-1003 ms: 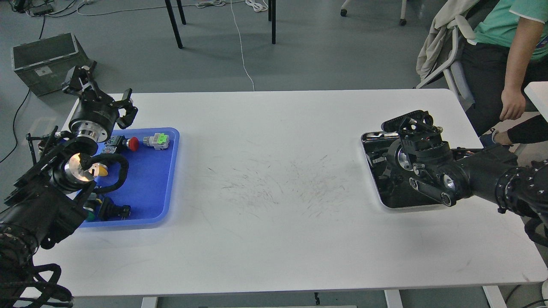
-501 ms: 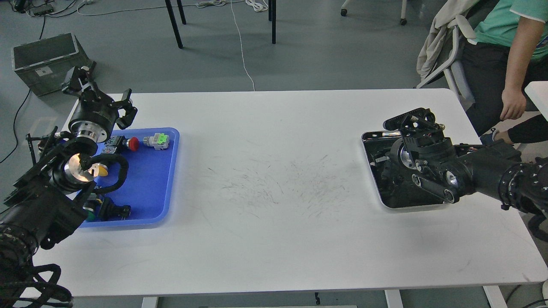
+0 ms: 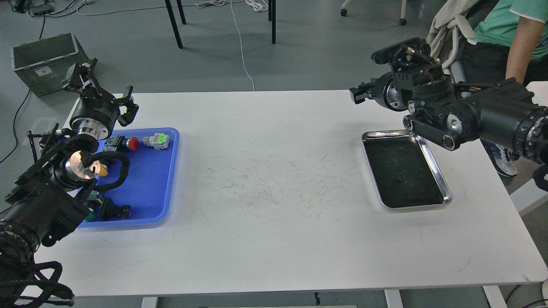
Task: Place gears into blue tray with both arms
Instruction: 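Lift the black gear and carry it with the right gripper toward the table center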
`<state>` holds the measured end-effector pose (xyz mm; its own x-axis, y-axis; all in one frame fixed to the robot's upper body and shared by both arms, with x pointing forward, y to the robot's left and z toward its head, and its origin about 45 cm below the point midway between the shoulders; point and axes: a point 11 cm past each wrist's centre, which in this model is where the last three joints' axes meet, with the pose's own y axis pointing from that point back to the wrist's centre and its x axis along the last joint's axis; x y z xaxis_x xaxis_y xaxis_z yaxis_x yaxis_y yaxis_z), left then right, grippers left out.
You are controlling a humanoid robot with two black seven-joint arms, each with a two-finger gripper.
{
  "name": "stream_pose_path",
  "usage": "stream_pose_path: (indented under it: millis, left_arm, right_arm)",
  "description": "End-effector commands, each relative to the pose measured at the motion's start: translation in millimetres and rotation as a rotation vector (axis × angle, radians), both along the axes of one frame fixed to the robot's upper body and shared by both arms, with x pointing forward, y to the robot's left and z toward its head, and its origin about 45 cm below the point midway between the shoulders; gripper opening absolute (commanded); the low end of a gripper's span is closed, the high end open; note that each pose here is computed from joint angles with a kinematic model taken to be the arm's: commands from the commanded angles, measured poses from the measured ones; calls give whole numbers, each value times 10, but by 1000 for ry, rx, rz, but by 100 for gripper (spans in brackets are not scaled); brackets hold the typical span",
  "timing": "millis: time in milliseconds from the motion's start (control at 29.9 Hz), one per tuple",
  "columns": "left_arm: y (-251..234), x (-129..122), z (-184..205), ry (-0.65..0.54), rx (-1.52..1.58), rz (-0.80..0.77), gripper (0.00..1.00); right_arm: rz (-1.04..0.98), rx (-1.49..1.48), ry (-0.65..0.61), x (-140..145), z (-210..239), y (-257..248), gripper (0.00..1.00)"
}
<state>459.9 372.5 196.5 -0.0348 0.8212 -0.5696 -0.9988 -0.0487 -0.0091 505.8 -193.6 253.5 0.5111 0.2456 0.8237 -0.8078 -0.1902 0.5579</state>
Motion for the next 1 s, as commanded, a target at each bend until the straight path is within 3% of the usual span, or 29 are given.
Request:
stream_pose_path:
  millis: [0,100,468,969]
  left_arm:
    - [-2,4,6,-1,1,0,98]
    - [4,8,16,-2,2,1,98]
    - [8,12,26,-4,1,0,98]
    - [-2,17,30,-5,1,-2,98]
  right_arm:
    - [72,170,28,-143,-83,669,2]
    - [144,221,61,-339,-270,1148,2]
    - [122,254,145,-630,-826,1083,2]
    - [352,392,338,-1500,-1202,1606,3]
